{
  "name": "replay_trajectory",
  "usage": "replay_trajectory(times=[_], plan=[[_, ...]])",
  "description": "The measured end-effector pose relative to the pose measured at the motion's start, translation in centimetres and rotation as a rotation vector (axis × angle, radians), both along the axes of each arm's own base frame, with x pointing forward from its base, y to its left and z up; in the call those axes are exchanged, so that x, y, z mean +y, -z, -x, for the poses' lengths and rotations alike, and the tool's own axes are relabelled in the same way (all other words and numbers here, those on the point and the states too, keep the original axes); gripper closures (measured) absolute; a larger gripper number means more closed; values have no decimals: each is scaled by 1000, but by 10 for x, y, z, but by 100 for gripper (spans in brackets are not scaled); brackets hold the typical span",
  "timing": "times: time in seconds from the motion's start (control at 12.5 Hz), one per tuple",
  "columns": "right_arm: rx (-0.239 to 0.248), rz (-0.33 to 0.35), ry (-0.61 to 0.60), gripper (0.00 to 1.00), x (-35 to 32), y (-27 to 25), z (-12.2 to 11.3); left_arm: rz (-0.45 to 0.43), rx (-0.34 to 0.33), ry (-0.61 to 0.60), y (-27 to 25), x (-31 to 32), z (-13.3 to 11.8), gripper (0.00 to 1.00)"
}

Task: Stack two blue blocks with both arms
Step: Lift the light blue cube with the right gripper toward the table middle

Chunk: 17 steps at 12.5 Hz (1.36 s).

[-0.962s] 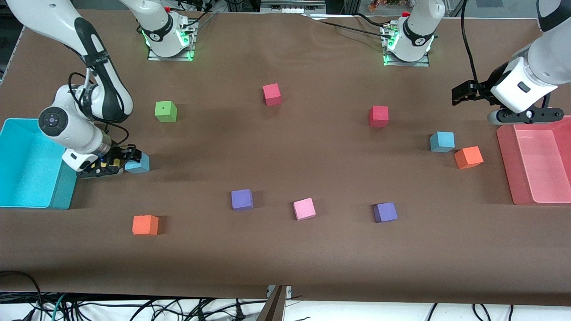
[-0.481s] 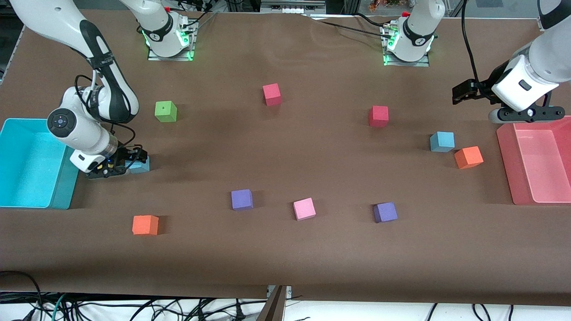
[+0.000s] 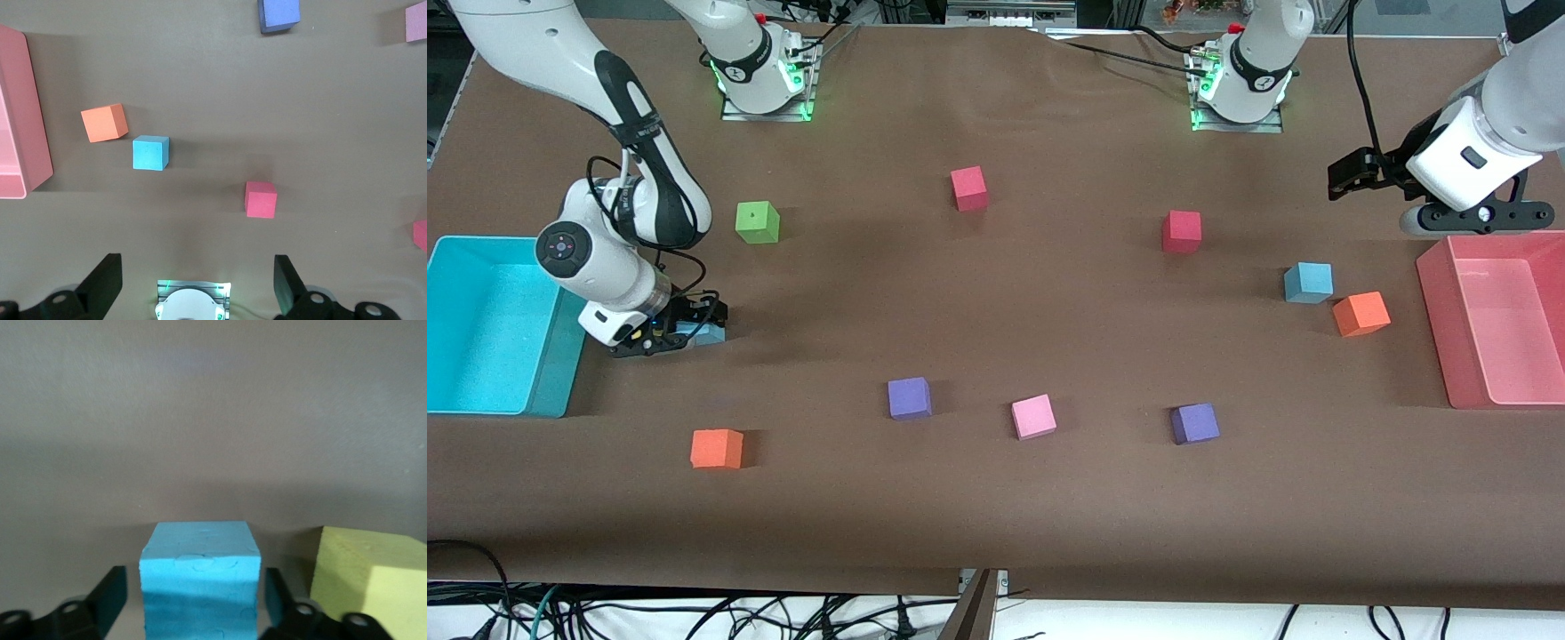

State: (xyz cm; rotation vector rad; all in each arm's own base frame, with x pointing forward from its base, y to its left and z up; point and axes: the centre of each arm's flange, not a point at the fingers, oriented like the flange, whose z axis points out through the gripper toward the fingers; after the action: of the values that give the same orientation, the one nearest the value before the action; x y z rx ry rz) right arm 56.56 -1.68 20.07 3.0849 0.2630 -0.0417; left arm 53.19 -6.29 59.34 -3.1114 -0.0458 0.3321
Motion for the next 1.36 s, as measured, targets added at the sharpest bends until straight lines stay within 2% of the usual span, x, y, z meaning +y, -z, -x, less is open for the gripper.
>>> replay_trajectory(times=[0.16,0.4,0.88,1.04,1.36], plan=[[0,0,0,41,0,2,0,0,-3,2,-2,-1,1,0],[-6,1,2,41,-1,-10,-6,0,-3,3,-2,-3,2,0],[130,5,23,41,32,-124,-48,-1,-5,-7,-3,1,2,0],[154,5,56,41,72,-158,-55,-1,-8,-8,-4,1,2,0],[129,-18,46,42,208,-181,-50,-1,-11,-12,-6,3,3,0]])
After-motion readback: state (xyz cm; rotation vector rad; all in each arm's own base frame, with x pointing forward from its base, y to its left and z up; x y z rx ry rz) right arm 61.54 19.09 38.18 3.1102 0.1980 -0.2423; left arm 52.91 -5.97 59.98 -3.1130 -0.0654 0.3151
